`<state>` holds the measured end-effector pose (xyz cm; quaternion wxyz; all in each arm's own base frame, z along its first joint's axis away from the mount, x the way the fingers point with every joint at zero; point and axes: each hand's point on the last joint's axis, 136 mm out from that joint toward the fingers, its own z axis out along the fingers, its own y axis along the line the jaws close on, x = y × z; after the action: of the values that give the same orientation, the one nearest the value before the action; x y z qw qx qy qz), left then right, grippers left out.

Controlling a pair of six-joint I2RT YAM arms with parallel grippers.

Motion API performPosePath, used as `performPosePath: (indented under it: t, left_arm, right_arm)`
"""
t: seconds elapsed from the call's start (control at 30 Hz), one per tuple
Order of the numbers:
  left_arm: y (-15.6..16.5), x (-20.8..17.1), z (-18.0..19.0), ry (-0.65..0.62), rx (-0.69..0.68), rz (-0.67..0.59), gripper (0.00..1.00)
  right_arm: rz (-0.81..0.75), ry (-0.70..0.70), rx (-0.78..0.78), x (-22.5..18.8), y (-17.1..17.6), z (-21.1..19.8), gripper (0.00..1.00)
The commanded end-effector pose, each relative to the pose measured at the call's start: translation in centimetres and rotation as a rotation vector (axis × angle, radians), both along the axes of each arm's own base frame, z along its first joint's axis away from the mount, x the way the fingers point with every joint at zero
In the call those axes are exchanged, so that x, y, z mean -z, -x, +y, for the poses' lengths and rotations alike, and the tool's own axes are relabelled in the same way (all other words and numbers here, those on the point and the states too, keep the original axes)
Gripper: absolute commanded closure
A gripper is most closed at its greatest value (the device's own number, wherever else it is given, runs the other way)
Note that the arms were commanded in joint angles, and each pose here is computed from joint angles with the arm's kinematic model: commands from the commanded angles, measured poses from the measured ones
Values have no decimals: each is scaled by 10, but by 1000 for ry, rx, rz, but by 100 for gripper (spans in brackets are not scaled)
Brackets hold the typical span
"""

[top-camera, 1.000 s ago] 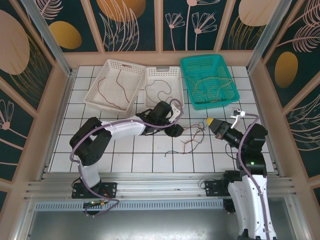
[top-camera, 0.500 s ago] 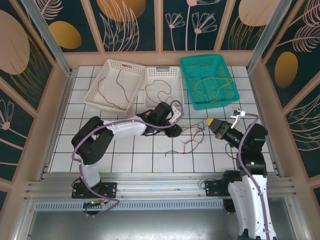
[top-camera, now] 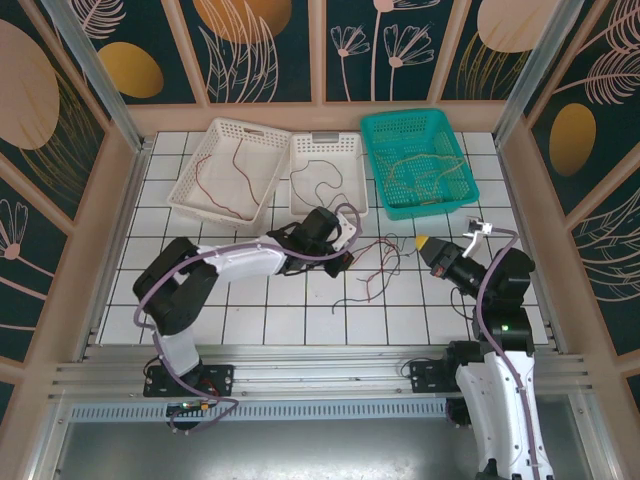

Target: Untangle the cables

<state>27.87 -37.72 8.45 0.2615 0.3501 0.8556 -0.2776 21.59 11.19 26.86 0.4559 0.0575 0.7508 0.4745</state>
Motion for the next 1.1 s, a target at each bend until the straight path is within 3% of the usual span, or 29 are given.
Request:
performPosePath:
  t: [0.0, 0.23, 0.7, 1.07]
  left_arm:
    - [-6, -55, 18, 82, -89, -70, 100]
    - [0, -131, 77, 164, -238, -167, 100]
    - [2, -254, 232, 63, -650, -502, 100]
    - [20, -335, 278, 145, -826, -636, 100]
  right_arm:
    - [65, 30, 110, 19, -8, -15, 100]
    - [247, 36, 245, 73, -22, -35, 100]
    - [439, -14, 407, 135, -28, -59, 100]
    - [493, -13, 478, 156, -28, -72, 100]
